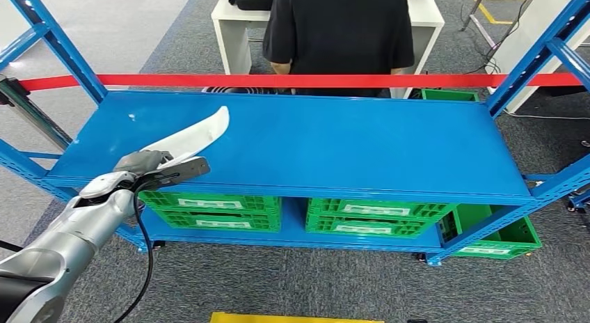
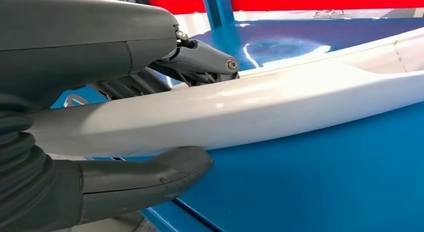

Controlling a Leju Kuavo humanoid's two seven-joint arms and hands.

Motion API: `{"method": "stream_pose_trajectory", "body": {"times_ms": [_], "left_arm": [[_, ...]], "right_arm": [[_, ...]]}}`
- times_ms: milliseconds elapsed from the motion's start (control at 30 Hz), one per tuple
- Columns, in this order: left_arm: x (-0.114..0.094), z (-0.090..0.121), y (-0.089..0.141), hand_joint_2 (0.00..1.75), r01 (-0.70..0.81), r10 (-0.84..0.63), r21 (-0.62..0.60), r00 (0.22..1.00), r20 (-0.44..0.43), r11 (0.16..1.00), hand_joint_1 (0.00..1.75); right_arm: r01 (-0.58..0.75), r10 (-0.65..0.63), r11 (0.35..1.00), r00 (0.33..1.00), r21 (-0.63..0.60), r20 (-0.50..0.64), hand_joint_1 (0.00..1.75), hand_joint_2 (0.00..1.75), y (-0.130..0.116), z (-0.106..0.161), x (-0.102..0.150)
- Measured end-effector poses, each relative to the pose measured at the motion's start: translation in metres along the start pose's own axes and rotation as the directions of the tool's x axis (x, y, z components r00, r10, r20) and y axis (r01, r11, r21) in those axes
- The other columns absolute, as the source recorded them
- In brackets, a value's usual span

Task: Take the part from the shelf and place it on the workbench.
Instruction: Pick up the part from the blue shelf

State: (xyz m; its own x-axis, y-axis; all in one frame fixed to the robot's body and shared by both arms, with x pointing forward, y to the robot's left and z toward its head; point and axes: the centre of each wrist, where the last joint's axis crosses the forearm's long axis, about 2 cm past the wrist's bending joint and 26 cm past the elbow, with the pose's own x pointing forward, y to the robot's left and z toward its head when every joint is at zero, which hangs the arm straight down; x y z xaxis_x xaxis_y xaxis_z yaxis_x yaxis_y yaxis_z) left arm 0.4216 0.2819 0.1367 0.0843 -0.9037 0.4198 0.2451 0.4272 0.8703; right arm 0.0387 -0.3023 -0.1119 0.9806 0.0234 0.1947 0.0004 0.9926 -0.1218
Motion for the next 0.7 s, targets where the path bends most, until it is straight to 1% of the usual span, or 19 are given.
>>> {"method": "stream_pose_trajectory", "body": {"times_ms": [233,500,600,700], "left_arm": [[0.005,0.004,0.004,1.75,0.031,-0.031,0.128,1.0,-0.002,0.991,1.75],[0.019,0.011,0.024,1.75,0.033,-0.058,0.285,0.995,0.081,0.958,1.75],[0.021,0.013,0.031,1.75,0.061,-0.093,0.318,0.992,0.087,0.946,1.75],[0.021,0.013,0.041,1.75,0.113,-0.148,0.344,0.986,0.075,0.932,1.75]], "right_arm": [[0.0,0.0,1.0,1.0,-0.007,-0.004,0.0,0.0,0.0,0.0,-0.001],[-0.006,0.006,1.0,1.0,-0.006,0.001,0.0,0.0,0.001,0.0,-0.001],[-0.008,0.008,1.0,1.0,-0.005,0.002,0.0,0.0,0.002,0.0,-0.001],[-0.009,0.009,1.0,1.0,-0.006,0.002,0.0,0.0,0.002,0.0,-0.001]]}}
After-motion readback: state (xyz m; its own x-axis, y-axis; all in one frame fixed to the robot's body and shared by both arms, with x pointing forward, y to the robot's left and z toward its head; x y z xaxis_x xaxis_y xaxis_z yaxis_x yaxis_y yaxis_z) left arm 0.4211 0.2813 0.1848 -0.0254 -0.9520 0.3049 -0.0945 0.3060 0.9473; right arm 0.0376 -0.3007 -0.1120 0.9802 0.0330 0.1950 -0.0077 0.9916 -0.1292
